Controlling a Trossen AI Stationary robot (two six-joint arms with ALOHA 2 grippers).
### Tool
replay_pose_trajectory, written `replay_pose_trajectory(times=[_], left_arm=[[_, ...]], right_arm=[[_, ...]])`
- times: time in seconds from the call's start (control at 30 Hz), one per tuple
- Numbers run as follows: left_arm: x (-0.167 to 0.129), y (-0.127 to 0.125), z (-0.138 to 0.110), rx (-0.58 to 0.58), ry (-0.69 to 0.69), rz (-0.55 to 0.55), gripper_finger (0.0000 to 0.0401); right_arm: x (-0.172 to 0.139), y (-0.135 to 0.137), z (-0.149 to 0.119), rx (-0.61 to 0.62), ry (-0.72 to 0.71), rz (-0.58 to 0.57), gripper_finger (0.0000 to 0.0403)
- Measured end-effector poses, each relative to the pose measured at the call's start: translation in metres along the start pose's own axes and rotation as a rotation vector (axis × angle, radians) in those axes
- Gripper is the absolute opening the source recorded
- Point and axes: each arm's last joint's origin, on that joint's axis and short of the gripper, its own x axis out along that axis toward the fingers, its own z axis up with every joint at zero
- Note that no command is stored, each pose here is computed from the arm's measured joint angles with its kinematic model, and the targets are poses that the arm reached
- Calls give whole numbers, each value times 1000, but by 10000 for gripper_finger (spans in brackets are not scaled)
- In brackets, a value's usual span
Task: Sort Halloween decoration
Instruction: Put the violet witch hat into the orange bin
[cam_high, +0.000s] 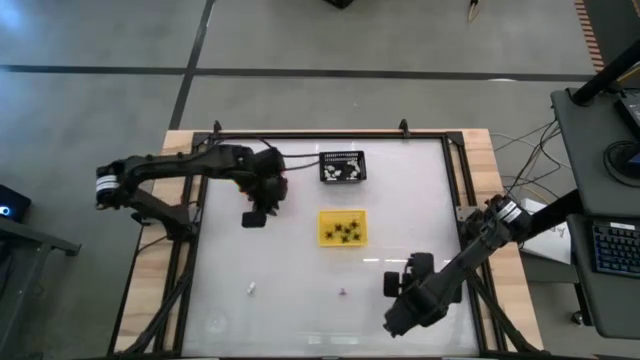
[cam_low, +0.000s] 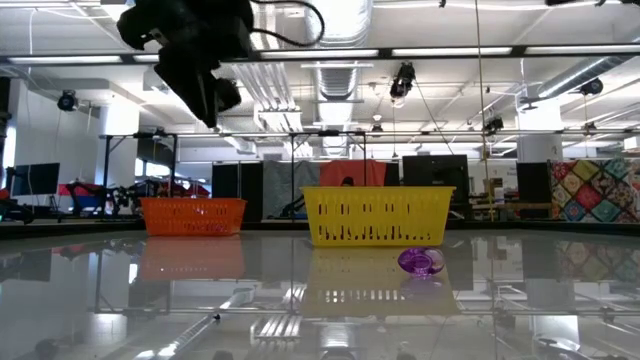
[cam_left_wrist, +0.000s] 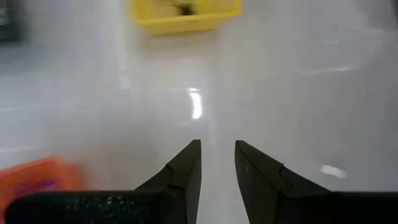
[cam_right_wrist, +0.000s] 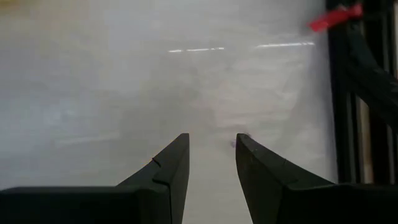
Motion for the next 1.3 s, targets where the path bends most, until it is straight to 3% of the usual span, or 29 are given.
replay_pose_trajectory(times=[0.17,0.33,0.53,1.3], left_arm=[[-21,-6,-5,-15,-43,132,80],[-40,-15,-10,-17,-110,153,80],[-54,-22,-15,-13,-163,169,80],[-40,-15,-10,-29,-111,153,80]], right_arm=[[17,-3,-6,8,15,-37,121],[40,-1,-13,4,50,-14,121],[66,-10,-20,21,117,-110,121],[101,-34,-35,-56,148,-147,114]])
